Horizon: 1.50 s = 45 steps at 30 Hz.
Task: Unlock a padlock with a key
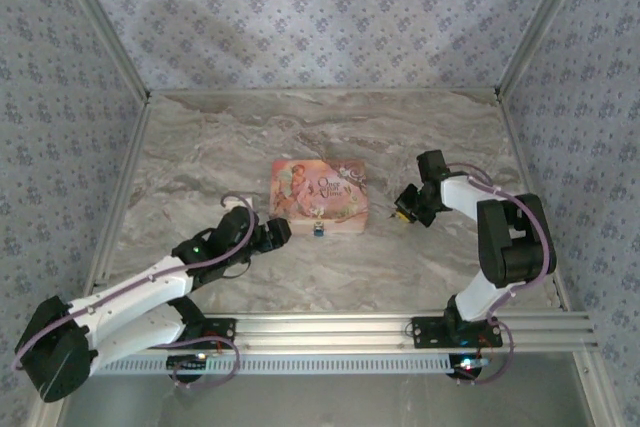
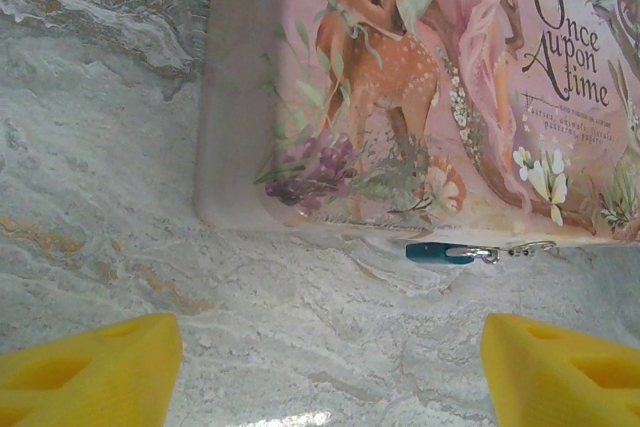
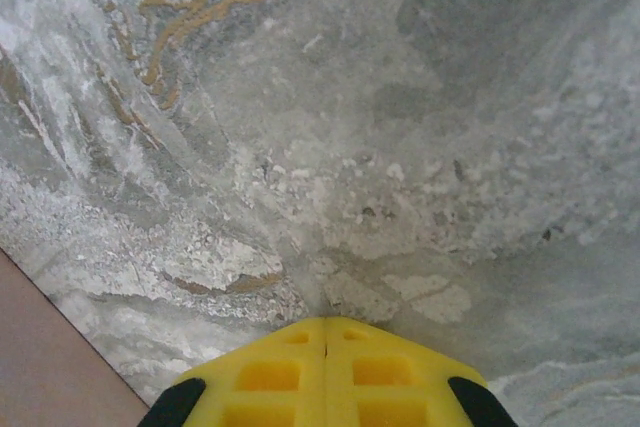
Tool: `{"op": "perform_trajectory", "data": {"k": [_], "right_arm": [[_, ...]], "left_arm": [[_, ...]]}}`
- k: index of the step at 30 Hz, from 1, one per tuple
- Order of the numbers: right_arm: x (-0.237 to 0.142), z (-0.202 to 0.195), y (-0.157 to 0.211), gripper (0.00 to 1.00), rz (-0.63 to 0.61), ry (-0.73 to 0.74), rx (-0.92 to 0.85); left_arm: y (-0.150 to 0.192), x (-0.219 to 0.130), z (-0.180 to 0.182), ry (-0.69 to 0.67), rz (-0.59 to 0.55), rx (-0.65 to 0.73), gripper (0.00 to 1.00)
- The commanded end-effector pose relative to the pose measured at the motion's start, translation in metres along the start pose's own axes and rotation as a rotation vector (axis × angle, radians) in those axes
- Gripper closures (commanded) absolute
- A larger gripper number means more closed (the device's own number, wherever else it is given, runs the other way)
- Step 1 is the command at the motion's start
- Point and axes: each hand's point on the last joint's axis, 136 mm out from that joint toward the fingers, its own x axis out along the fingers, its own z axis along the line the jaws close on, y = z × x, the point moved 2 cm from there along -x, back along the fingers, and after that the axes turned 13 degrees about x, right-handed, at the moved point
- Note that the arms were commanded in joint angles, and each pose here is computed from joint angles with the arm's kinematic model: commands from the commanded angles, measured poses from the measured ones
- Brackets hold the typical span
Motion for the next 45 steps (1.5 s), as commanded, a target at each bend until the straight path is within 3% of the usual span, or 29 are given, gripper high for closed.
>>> {"op": "perform_trajectory", "data": {"k": [1,12,25,26,29,34,45], "right_arm": [[0.023,0.012,0.002,1.00,0.015,-0.056,-0.028],[-0.036,0.044,0.007,1.00,-0.051,-0.286,-0.116],[-0.123,0.066,0.028,1.00,-0.097,-0.466,-0.237],[-0.125,0.064,0.026,0.95,-0.116,-0.447,-0.249],[-0.120,0.056,0.020,0.76,-0.140,-0.368,-0.266],[-0.089,0.047,0.008,0.65,-0.161,-0.224,-0.291],[-0.034,0.056,0.001,0.65,-0.152,-0.004,-0.475]], "left_arm": [[-0.004,-0.003,-0.001,0.007,-0.031,-0.018,0.22],[-0.015,-0.009,-0.014,0.049,-0.060,-0.003,0.22],[-0.059,-0.033,-0.079,0.205,-0.112,0.122,0.23],[-0.062,-0.034,-0.083,0.208,-0.113,0.132,0.23],[-0.068,-0.034,-0.093,0.222,-0.112,0.147,0.24],[-0.065,-0.031,-0.109,0.246,-0.087,0.171,0.24],[-0.049,-0.026,-0.123,0.257,-0.042,0.199,0.24]]}}
